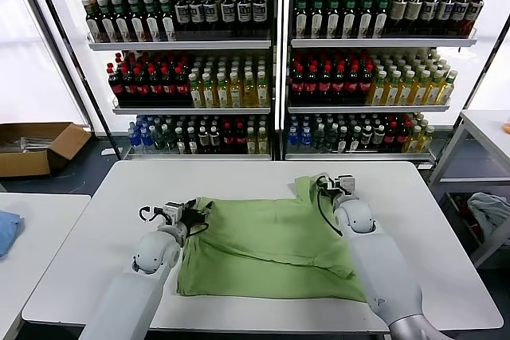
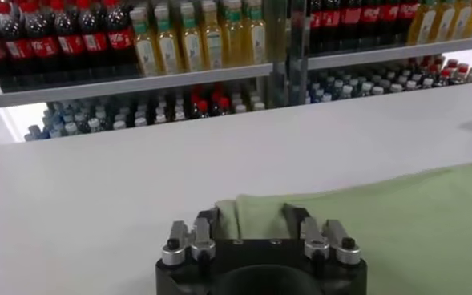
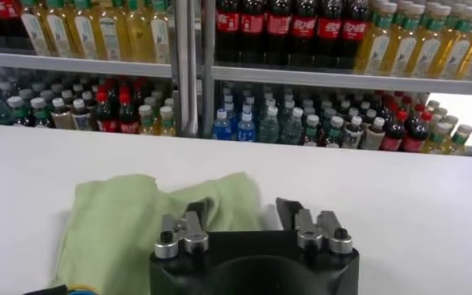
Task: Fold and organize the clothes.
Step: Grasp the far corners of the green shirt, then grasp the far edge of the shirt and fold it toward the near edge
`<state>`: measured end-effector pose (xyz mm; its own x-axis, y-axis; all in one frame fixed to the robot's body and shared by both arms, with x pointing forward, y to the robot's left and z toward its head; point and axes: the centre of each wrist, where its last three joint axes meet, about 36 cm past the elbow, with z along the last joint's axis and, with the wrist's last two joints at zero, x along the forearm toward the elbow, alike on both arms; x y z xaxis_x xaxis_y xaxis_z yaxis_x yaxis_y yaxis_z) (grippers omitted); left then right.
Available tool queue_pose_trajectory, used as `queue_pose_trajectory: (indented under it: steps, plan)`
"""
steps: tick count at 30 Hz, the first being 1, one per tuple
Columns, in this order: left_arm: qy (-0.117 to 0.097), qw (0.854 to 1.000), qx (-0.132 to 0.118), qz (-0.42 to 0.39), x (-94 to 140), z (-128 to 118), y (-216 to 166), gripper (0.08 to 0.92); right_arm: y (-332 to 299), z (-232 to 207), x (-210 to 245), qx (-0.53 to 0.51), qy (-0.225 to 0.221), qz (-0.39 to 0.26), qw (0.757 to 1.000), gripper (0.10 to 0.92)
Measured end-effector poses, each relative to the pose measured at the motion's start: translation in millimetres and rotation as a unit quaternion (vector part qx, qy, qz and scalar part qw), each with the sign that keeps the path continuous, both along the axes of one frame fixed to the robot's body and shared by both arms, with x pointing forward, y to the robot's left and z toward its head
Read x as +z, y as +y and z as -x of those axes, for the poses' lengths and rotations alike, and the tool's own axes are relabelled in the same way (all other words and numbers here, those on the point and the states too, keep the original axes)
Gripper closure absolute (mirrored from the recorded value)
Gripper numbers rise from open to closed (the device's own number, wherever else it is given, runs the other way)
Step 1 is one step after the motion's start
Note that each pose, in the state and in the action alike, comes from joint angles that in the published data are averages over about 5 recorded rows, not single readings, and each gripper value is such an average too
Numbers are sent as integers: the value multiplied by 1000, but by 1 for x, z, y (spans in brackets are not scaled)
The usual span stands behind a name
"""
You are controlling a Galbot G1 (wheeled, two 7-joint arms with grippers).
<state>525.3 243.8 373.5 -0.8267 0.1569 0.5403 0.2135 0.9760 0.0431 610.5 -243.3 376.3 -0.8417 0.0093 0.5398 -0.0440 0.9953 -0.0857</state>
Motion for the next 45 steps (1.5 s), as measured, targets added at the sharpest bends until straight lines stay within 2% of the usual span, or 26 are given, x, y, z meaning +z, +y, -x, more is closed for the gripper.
queue_pose_trajectory:
  steps: [7, 10, 12, 18, 27, 34, 45]
  plan:
    - [0, 1000, -1, 6, -3, 2, -4, 779, -3, 11, -3, 0, -1, 1, 1000, 781]
    - [-5, 1000, 0, 9, -2, 2, -6, 860, -4, 16, -2, 0, -5, -2, 1000, 876]
    - [-10, 1000, 0, 11, 0, 1, -6, 893, -5, 18, 1, 0, -9, -5, 1000, 911]
    - [-28, 1000, 4, 9, 3, 4, -4, 912, -5, 28, 13, 5, -28, -15, 999, 916]
    - [-75, 997, -2, 7, 14, 14, -2, 912, -3, 46, 47, 9, -80, -37, 996, 916]
    - [-103, 995, -8, 7, 26, 27, 1, 912, -6, 74, 70, 10, -120, -38, 992, 916]
    - [-124, 992, -17, 9, 33, 62, 0, 912, -7, 147, 75, -11, -147, -37, 988, 916]
